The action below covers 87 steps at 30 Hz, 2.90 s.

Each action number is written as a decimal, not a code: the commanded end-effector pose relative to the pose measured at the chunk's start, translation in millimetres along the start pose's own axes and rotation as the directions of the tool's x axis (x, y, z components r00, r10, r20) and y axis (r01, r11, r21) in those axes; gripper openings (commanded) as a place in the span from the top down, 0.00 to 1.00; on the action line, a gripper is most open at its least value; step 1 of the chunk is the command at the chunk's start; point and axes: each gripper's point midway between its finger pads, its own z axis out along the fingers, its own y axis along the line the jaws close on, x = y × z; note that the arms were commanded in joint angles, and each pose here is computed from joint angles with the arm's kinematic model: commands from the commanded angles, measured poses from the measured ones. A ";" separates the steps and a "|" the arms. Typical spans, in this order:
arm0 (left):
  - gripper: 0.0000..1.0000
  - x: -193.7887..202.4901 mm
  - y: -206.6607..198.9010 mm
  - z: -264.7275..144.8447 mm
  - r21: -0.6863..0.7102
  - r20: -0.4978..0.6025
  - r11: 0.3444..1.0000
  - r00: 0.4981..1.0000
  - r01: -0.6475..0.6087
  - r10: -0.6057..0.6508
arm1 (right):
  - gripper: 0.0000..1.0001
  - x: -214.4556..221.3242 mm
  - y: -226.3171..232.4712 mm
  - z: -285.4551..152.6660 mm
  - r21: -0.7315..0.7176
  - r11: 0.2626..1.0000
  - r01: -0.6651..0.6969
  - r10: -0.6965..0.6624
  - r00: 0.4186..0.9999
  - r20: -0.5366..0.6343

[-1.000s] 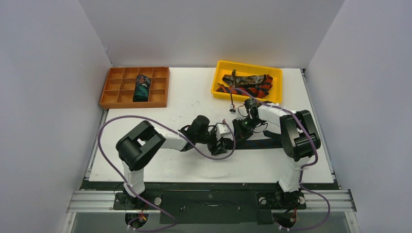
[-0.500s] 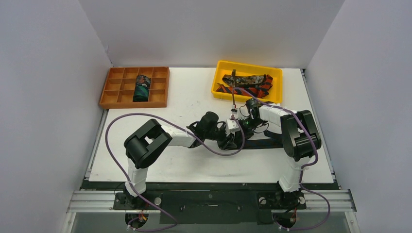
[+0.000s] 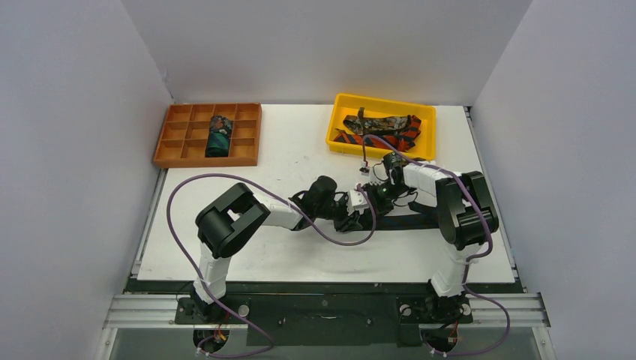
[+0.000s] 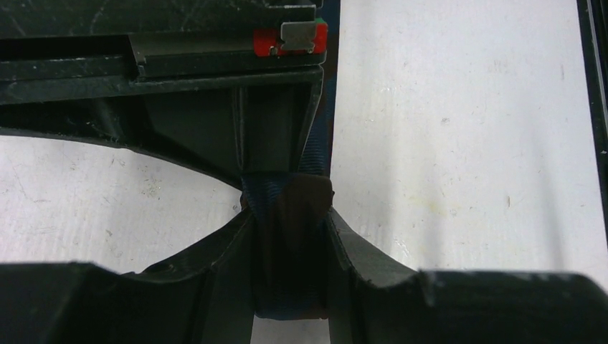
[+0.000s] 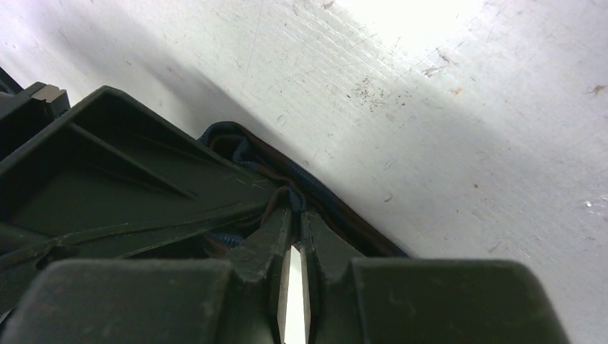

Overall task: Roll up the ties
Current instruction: Roll the tie at the center of the board.

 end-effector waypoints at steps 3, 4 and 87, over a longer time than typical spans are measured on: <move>0.75 94.5 -12.6 -6.4 -0.023 -0.286 0.996 0.954 0.086 -0.089 | 0.84 -3.3 1.4 -18.2 -0.024 0.999 0.032 -0.031 0.998 0.055; 0.76 96.1 -12.9 -7.1 -0.023 -0.292 0.996 0.952 0.085 -0.088 | 0.82 -2.2 1.9 -24.6 -0.024 0.999 0.027 -0.026 0.998 0.053; 1.00 103.3 2.9 -44.3 -0.169 -0.355 0.985 0.931 0.019 -0.079 | 0.61 24.0 -77.6 -95.5 0.372 0.902 0.221 -0.162 0.970 -0.183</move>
